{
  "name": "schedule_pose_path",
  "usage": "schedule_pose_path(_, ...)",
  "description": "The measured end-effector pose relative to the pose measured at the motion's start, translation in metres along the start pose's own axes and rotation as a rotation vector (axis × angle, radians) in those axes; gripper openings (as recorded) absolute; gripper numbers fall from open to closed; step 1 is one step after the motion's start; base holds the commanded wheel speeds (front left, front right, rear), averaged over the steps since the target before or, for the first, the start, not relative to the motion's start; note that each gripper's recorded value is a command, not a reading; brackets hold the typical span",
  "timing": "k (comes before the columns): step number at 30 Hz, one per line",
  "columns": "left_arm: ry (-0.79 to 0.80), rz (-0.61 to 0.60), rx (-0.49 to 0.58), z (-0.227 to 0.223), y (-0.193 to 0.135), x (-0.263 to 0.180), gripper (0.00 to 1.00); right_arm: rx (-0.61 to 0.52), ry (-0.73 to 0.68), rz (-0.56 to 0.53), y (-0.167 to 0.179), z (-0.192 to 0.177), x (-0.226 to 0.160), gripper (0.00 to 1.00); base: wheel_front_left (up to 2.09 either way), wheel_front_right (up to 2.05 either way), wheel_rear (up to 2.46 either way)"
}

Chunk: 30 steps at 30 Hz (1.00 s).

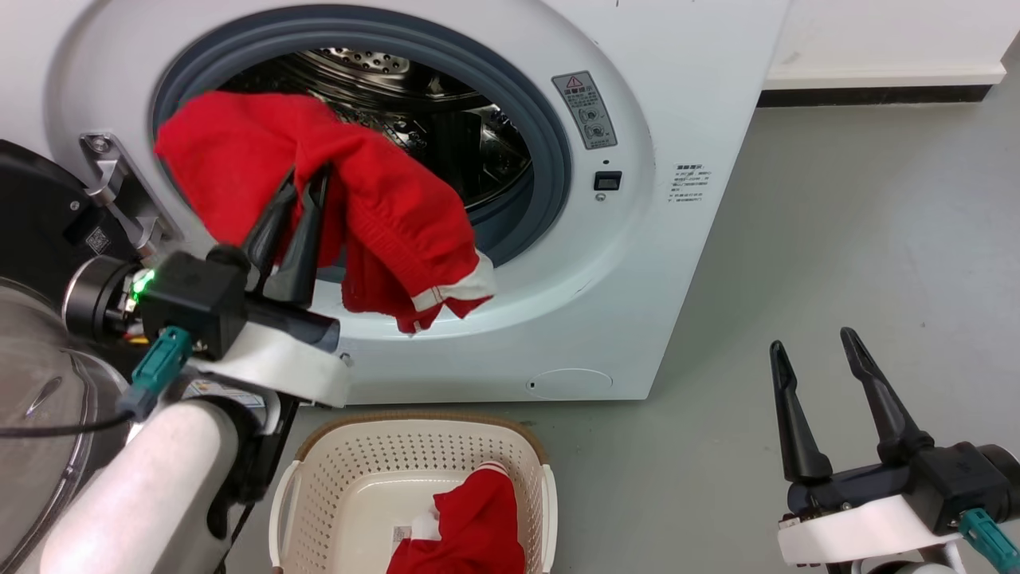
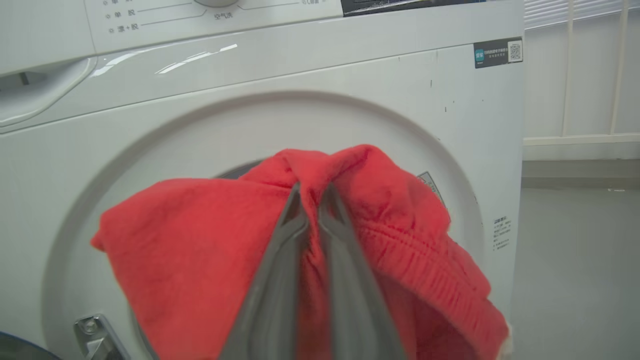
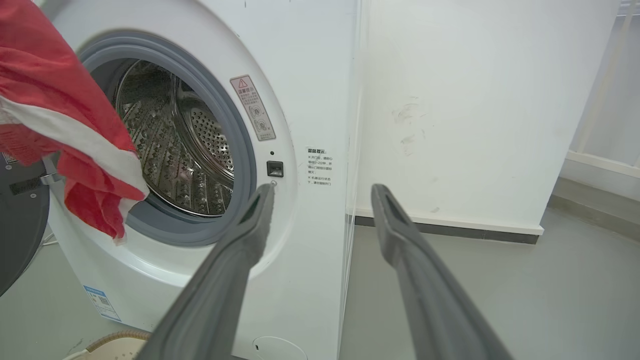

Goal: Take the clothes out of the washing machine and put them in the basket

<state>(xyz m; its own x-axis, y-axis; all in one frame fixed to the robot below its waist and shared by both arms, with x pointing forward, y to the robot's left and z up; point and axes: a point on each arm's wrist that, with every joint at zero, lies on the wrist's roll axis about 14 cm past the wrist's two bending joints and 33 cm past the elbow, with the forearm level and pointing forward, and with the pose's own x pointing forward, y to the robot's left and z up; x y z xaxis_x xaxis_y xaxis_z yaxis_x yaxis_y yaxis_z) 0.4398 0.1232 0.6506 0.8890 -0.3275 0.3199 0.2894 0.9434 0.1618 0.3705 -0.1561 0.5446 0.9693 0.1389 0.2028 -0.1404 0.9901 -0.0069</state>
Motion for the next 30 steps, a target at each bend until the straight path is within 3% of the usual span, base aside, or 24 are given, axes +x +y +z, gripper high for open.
schedule_pose_path(10, 0.165, -0.041, -0.057, -0.05, -0.021, -0.029, 0.0, 0.004, 0.021, 0.003, 0.0, -0.009, 0.007, 1.0, 0.0, 0.0, 0.0)
schedule_pose_path(25, 0.647, -0.138, -0.225, -0.215, -0.067, -0.097, 0.0, -0.008, 0.066, -0.009, -0.012, -0.043, 0.047, 1.0, 0.0, 0.0, 0.0)
schedule_pose_path(30, 0.809, -0.153, -0.225, -0.277, -0.069, -0.118, 0.0, -0.015, 0.093, -0.022, -0.021, -0.064, 0.063, 1.0, 0.0, 0.0, 0.0)
